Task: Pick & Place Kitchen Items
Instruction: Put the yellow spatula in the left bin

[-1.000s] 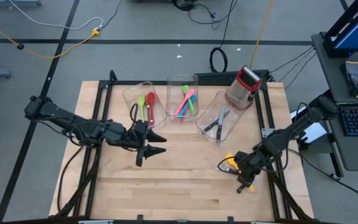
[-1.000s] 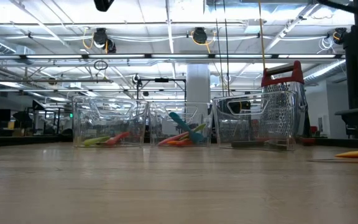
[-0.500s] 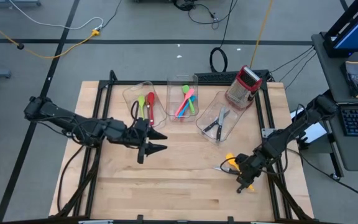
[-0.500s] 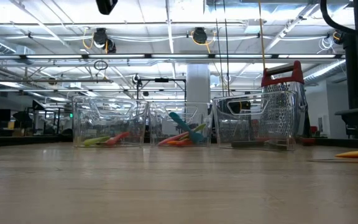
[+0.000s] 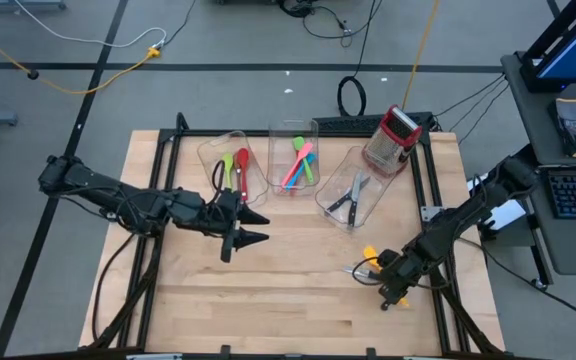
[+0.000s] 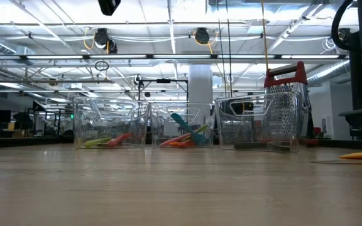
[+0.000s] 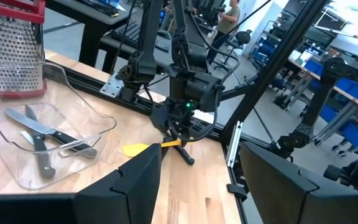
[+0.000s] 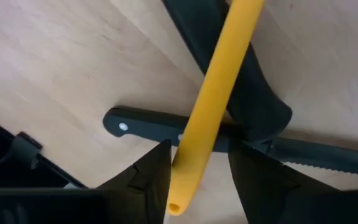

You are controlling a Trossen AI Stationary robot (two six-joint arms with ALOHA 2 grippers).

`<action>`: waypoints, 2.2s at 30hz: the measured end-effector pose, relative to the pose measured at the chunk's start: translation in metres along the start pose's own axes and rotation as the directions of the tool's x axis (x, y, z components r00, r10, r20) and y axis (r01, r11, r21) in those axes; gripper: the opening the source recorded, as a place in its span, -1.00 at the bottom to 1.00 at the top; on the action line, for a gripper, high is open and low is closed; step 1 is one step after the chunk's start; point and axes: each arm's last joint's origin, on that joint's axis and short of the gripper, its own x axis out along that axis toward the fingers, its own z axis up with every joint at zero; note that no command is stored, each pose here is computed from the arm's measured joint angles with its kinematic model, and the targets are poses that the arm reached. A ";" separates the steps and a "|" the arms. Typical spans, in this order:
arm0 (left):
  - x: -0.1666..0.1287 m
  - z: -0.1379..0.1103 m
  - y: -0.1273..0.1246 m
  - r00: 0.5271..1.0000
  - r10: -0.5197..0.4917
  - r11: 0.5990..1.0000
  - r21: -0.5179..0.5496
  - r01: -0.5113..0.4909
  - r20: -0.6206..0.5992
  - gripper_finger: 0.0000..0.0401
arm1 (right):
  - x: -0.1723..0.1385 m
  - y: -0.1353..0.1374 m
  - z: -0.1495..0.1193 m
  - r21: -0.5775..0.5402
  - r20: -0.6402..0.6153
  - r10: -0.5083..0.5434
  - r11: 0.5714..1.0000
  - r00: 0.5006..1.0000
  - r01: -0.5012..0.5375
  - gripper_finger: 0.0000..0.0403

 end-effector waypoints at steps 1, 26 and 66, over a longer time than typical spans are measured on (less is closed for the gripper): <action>0.000 0.000 0.000 1.000 0.000 1.000 -0.001 0.000 0.000 0.12 | 0.001 0.000 0.000 0.001 0.000 -0.002 1.000 1.000 0.002 -0.27; 0.000 0.000 0.000 1.000 0.002 1.000 0.004 -0.002 0.000 0.12 | -0.026 0.003 -0.010 0.049 -0.029 0.166 0.985 0.986 -0.165 -0.88; 0.075 -0.008 -0.004 0.958 0.068 0.868 -0.490 0.080 0.277 0.12 | -0.129 0.042 0.016 -0.708 0.484 0.841 0.539 0.242 -0.457 -0.88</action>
